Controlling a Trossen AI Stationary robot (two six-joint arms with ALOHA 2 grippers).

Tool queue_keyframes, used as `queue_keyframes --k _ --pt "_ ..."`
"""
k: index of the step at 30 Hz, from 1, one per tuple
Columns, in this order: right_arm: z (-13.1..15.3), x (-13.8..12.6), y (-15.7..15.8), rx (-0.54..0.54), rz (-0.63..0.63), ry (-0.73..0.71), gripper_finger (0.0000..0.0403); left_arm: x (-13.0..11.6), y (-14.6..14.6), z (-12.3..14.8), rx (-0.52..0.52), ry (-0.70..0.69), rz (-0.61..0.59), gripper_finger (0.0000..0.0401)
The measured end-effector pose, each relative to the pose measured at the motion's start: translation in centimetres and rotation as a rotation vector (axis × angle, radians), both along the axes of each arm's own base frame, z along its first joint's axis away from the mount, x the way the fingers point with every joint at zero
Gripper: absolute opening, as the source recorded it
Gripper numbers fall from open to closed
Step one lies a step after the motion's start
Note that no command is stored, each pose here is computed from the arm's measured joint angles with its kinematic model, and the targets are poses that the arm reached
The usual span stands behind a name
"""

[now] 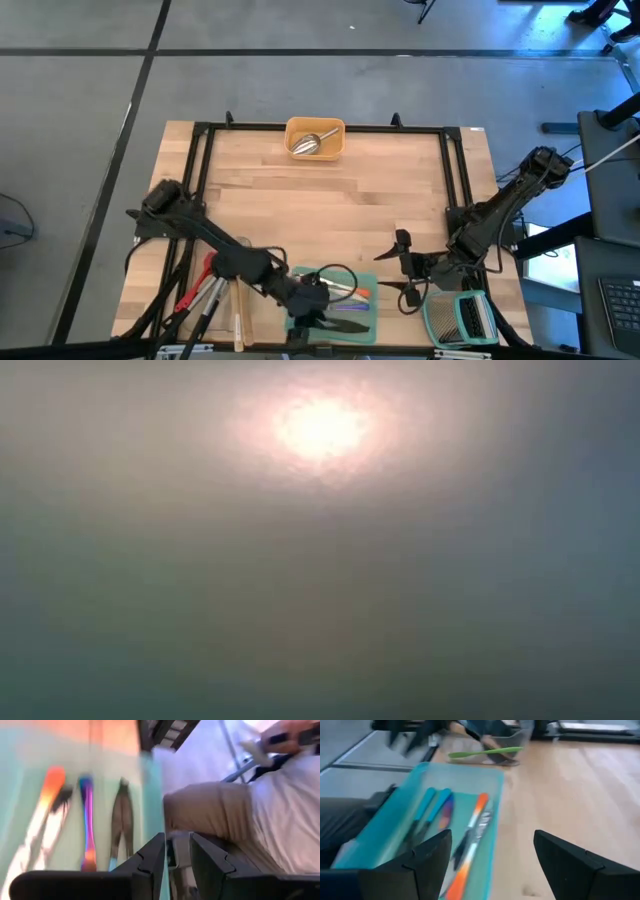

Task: Pick & Place Kitchen Items
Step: Return to Home Position

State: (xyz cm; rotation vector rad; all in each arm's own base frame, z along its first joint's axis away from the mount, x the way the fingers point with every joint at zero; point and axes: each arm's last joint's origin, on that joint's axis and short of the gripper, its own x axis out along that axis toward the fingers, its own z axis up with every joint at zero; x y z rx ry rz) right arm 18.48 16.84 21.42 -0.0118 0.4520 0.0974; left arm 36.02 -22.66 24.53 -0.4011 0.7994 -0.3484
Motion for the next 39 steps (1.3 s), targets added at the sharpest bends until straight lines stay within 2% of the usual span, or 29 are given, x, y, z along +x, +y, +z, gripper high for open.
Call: queue_keyframes --k 4,7,9,12,14,17,20,23,26,29,32,35,39 --pt "0.1 0.4 -0.4 -0.039 -0.009 -0.011 0.0286 -1.0 0.7 3.1 0.048 -0.131 -0.085 0.0086" --pt "0.4 0.6 -0.7 -0.035 -0.018 -0.027 0.0286 -2.0 1.3 5.5 0.158 -0.265 -0.155 0.0086" --pt "0.5 0.8 -1.0 -0.063 -0.016 -0.03 0.0286 -2.7 1.9 6.9 0.244 -0.335 -0.116 0.0086" --pt "1.1 1.3 -2.0 -0.077 -0.013 -0.05 0.0286 -3.8 3.1 8.1 0.419 -0.371 -0.074 0.0086" --pt "1.1 1.8 -2.9 -0.09 -0.049 -0.041 0.0286 -4.4 4.3 8.1 0.53 -0.368 -0.04 0.0086" --pt "1.4 2.8 -4.6 -0.105 -0.058 -0.035 0.0286 -5.0 6.5 7.1 0.638 -0.355 0.002 0.0086" --pt "1.6 3.9 -6.5 -0.122 -0.046 -0.038 0.0286 -5.4 9.8 5.3 0.64 -0.333 0.027 0.0086" --pt "1.7 4.9 -8.6 -0.138 -0.056 -0.035 0.0286 -6.3 13.5 3.1 0.539 -0.366 0.003 0.0086" --pt "1.5 5.6 -10.7 -0.16 -0.057 -0.033 0.0286 -7.7 16.9 1.1 0.455 -0.46 0.0 0.0086" --pt "0.9 5.9 -13.1 -0.152 -0.036 -0.057 0.0286 -9.6 20.0 0.1 0.423 -0.565 0.078 0.0086" --pt "-0.1 5.8 -15.7 -0.12 -0.052 -0.111 0.0286 -11.5 22.1 -0.6 0.44 -0.616 0.179 0.0086" --pt "-1.4 5.1 -18.4 -0.101 -0.124 -0.171 0.0286 -12.8 23.1 -1.1 0.472 -0.639 0.258 0.0086" --pt "-2.5 3.8 -21.1 -0.1 -0.218 -0.237 0.0286 -13.9 23.9 -1.7 0.532 -0.631 0.291 0.0086"
